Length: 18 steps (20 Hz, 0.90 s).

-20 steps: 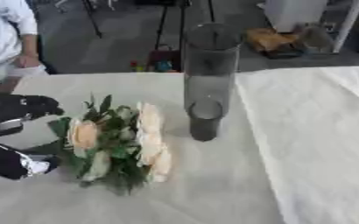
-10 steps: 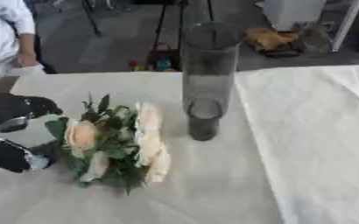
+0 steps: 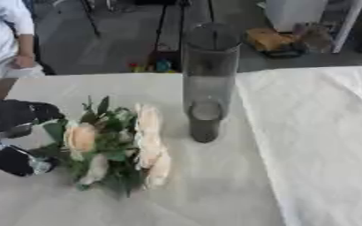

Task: Arrange flowers into the vase.

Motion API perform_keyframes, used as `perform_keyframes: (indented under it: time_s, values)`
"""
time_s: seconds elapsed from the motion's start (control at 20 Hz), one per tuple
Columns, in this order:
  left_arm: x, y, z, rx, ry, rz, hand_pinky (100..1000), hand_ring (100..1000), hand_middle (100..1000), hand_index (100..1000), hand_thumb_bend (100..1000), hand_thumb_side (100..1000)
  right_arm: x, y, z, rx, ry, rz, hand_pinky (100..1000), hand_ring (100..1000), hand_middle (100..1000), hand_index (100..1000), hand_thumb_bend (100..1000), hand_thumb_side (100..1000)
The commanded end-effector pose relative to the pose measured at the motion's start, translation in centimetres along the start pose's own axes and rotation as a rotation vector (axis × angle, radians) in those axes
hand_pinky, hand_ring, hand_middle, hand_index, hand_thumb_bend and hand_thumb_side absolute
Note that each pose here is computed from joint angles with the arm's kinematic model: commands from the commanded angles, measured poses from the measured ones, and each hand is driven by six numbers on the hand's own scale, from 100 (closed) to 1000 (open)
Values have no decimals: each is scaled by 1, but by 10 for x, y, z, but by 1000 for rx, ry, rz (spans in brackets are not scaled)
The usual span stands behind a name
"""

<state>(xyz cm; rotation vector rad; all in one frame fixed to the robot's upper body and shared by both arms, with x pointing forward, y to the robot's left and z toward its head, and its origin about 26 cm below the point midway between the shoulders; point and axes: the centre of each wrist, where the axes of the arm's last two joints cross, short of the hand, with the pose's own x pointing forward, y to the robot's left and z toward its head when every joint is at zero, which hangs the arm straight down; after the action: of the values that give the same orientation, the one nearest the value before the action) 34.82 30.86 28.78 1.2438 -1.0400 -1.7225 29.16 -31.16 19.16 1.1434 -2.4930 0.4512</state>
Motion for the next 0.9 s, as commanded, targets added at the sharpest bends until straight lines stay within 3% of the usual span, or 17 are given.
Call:
perform_keyframes:
  time_s: [0.05,0.9]
  values:
    - [-9,5,5,21,36,-20,841,946,966,1000,394,578,3,0,-4,19,2,11,782,914,618,894,100,926]
    - [-27,-10,4,3,61,26,839,951,969,1000,378,592,3,0,-4,17,0,16,787,916,617,896,100,925]
